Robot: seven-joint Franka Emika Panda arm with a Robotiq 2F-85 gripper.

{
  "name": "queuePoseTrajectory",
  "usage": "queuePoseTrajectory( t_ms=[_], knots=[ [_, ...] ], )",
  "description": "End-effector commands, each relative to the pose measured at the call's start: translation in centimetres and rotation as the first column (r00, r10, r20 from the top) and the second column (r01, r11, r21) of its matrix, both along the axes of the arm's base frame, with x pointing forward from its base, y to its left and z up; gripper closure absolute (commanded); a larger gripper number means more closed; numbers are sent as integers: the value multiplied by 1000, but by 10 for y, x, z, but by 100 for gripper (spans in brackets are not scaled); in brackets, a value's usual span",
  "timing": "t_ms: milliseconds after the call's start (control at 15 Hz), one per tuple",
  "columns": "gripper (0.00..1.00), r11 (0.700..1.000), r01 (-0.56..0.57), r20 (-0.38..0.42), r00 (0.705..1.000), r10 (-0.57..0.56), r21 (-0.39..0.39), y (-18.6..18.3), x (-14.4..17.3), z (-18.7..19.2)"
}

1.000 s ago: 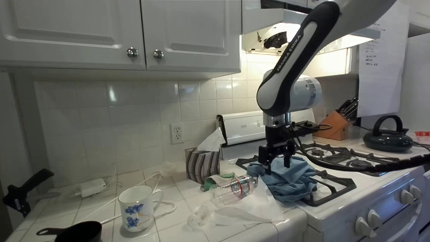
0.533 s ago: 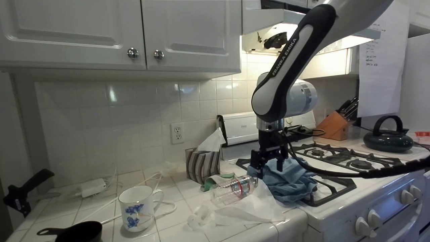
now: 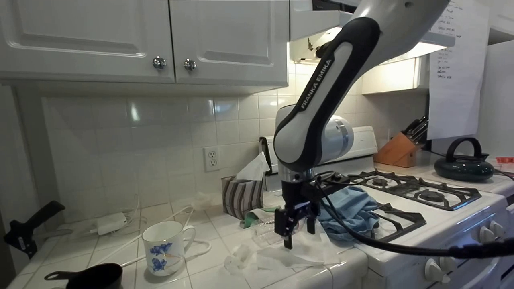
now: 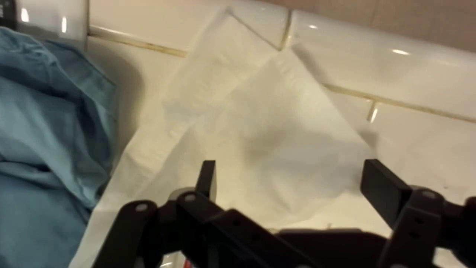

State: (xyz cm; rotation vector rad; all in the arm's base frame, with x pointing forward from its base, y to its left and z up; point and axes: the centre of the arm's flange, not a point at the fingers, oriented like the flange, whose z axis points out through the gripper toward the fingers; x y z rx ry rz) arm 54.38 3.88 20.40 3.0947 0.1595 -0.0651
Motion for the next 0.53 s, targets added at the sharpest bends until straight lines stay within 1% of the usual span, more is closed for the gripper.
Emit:
queuePoseTrajectory(
  t_ms=[0,67,200,267,400,467],
  knots=[
    [9,1000,-31,4,1000,31,-6,21,-5,-15],
    [26,999,-35,4,999,35,-2,26,-5,-20],
    [41,999,-43,7,999,43,0,30,-7,-24],
    [45,999,-44,9,999,44,2,28,-7,-27],
    [45,999,-42,14,999,42,7,27,-6,-33],
    [55,999,-39,16,999,39,11,27,-6,-36]
  ],
)
